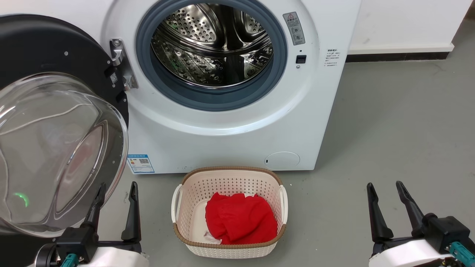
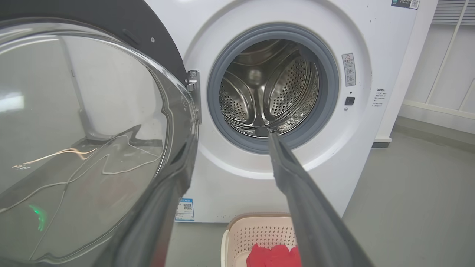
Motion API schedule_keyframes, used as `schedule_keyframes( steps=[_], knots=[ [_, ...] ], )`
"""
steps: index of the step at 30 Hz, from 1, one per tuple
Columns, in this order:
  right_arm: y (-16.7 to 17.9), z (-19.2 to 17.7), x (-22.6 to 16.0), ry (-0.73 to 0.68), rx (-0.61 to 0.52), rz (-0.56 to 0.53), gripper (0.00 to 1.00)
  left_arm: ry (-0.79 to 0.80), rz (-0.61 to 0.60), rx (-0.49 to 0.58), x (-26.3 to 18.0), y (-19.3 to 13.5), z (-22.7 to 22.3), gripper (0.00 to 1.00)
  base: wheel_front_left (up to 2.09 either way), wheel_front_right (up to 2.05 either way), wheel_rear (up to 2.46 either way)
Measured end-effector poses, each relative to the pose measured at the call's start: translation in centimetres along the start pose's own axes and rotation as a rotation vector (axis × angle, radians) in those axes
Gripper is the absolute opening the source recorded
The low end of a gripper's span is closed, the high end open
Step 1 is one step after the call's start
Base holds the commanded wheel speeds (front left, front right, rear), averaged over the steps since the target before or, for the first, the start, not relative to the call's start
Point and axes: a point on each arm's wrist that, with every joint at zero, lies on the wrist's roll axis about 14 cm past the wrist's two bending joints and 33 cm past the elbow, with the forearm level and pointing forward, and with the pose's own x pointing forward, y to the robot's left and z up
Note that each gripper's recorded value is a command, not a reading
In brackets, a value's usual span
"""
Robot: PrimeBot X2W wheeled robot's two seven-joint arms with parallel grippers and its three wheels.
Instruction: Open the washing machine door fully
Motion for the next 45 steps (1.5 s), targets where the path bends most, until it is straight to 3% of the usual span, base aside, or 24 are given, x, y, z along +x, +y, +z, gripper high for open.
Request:
schedule_keyframes(
  steps=[13, 14, 19, 45],
  knots=[
    [0.0, -0.2, 0.1, 0.005, 0.012, 0.0, 1.0, 0.013, 0.012, 0.0, -0.2, 0.3, -0.4, 1.0, 0.0, 0.0, 0.0],
    [0.0, -0.3, 0.1, 0.006, 0.014, 0.0, 0.0, 0.016, 0.007, 0.002, -0.2, 0.2, -0.5, 0.0, 0.0, 0.0, 0.0],
    [-0.2, -2.0, -0.6, 0.063, 0.036, -0.012, 0.0, 0.093, 0.024, -0.028, -1.1, 0.3, -2.7, 0.0, 0.0, 0.0, 0.0],
    [-1.6, -2.5, 0.3, 0.075, 0.497, -0.104, 0.0, 0.155, 0.138, -0.491, -0.5, 1.4, -4.2, 0.0, 0.0, 0.0, 0.0]
  ],
)
